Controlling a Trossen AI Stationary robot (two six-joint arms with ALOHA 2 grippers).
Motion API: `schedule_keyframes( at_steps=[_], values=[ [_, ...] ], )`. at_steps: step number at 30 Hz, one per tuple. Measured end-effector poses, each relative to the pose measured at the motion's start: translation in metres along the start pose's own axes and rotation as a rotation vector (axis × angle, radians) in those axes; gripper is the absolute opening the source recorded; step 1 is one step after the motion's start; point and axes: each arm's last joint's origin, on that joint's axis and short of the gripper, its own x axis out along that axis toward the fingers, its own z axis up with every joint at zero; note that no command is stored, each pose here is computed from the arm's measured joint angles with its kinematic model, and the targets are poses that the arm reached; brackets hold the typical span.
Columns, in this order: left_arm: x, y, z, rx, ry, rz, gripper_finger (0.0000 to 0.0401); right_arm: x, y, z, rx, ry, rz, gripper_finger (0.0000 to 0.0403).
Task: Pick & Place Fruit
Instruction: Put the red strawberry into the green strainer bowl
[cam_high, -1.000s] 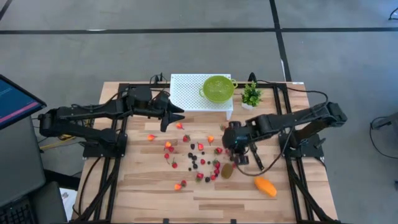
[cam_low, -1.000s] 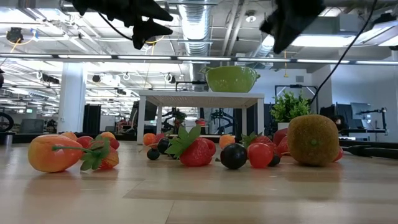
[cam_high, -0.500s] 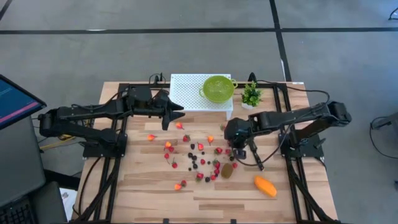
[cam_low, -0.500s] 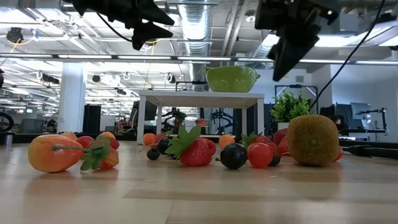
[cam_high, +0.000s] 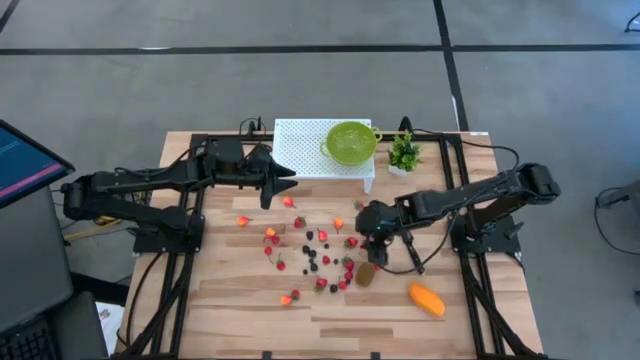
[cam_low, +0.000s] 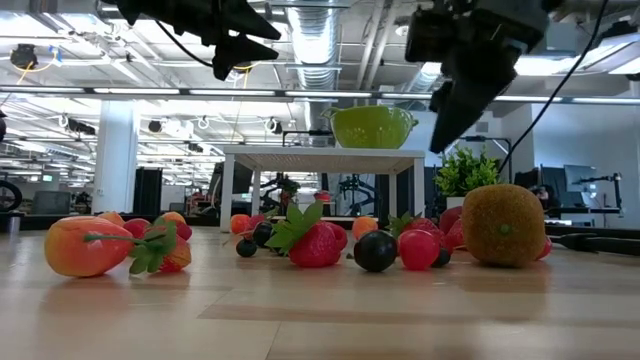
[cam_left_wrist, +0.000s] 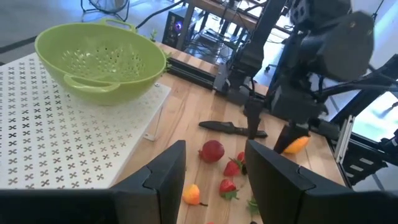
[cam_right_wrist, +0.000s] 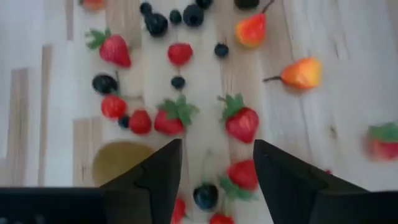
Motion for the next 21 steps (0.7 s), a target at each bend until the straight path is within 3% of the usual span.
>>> schedule_keyframes(
  at_steps=[6, 21],
  values=[
    [0.000, 0.000, 0.000, 0.000, -0.003, -0.001, 0.0159, 0.005, -0.012, -0.016, 0.091, 0.032, -0.028, 0.0182],
    [0.000, 0.000, 0.001, 0.001, -0.013, 0.002, 0.0159, 0.002, -0.014, -0.008, 0.096, -0.056, -0.009, 0.0172]
  ],
)
